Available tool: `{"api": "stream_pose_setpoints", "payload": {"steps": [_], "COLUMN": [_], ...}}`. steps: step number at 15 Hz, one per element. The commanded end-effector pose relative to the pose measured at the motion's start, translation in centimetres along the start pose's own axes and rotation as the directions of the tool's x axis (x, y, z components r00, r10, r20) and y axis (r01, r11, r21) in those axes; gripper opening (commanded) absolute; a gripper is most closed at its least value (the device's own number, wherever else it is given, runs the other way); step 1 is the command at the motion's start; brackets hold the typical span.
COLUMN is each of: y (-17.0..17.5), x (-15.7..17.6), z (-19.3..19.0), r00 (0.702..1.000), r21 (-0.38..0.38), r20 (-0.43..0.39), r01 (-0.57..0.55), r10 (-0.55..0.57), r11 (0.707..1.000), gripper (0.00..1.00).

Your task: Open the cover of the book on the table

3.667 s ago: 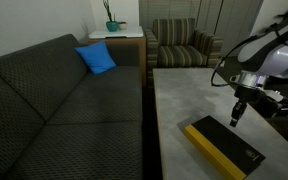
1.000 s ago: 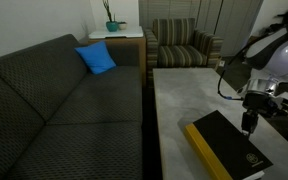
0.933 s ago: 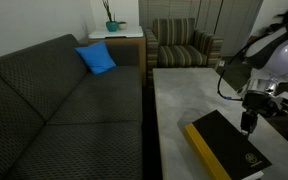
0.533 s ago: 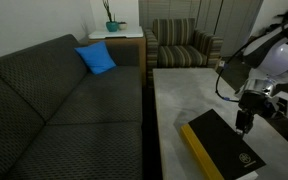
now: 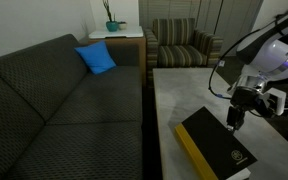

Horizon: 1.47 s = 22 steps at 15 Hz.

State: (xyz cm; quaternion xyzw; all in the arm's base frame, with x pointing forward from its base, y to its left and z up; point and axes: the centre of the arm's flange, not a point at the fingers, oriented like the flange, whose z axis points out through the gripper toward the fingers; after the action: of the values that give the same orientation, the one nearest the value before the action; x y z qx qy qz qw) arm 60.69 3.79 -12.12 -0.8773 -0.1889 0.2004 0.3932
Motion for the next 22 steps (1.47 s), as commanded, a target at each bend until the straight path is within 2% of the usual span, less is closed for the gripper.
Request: {"api": "stream_pose_setpoints", "payload": {"steps": [1,7,10,16,22], "y": [3.0,1.9,1.5,0.4,-1.1], "x": [4.6,4.9,5.1,6.1,7.8], "z": [-0.5,-1.0,-0.6,0.3,3.8], "r00": [1.000,0.999,0.998,0.992,0.982], "r21": [0.010,0.043,0.089,0.129,0.150], "r20": [-0.016,0.007,0.053,0.109,0.167], "r01": [0.004,0.031,0.029,0.047,0.064], "r10": [-0.004,-0.032,-0.034,-0.061,-0.089], "r11": [1.000,0.999,0.996,0.991,0.987], "gripper": [0.00,0.00,0.00,0.00,0.00]}}
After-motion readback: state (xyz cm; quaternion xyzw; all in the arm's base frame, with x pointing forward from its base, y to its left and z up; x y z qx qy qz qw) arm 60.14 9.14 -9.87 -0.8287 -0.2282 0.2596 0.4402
